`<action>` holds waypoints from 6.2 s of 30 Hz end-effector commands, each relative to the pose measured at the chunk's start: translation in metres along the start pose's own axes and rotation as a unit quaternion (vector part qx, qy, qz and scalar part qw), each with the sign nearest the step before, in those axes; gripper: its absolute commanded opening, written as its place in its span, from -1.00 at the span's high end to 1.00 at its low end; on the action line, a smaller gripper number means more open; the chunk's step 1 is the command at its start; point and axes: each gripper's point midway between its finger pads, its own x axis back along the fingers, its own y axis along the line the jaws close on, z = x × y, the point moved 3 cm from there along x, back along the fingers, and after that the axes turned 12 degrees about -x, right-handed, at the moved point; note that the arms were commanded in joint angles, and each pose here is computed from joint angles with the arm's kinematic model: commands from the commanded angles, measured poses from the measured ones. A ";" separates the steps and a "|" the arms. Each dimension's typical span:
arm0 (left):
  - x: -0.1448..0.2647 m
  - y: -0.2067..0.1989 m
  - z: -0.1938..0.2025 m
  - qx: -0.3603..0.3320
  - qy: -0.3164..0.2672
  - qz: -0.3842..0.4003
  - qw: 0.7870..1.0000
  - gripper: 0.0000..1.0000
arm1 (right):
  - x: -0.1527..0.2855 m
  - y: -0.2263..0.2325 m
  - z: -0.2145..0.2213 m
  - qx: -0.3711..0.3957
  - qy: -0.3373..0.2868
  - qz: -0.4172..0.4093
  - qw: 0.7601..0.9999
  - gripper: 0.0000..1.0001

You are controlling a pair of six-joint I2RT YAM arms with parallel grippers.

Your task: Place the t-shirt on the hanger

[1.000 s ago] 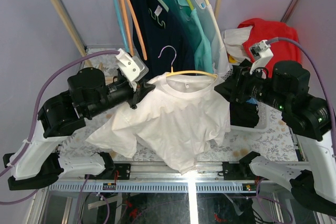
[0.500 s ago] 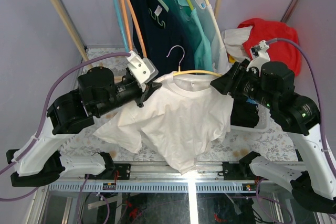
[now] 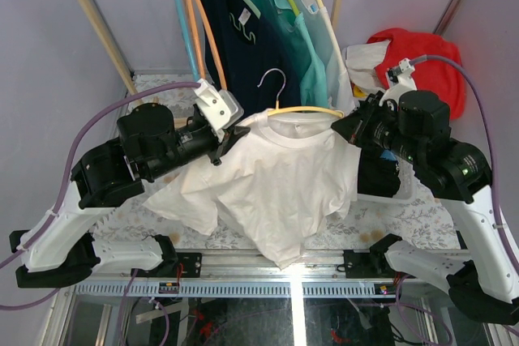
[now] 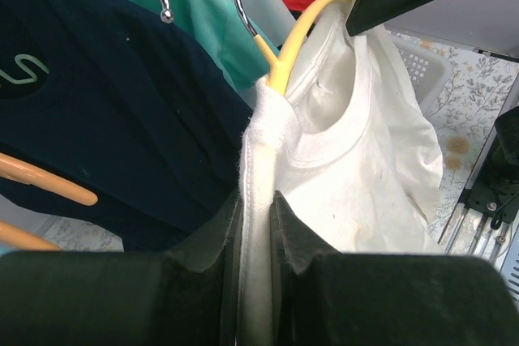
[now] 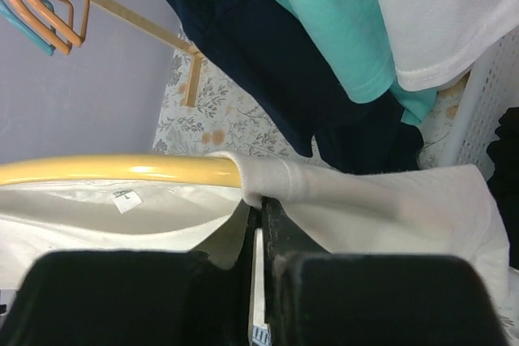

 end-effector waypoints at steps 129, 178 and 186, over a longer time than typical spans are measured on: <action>0.091 -0.020 -0.056 0.012 -0.169 0.101 0.980 1.00 | 0.108 0.078 0.038 0.307 0.116 -0.369 0.869 -0.56; 0.070 -0.011 -0.058 0.030 -0.155 0.066 0.985 0.23 | 0.080 0.072 0.026 0.318 0.077 -0.328 0.886 0.89; 0.064 -0.009 -0.050 0.020 -0.128 0.057 0.990 -0.06 | 0.088 0.076 0.026 0.323 0.080 -0.341 0.879 0.91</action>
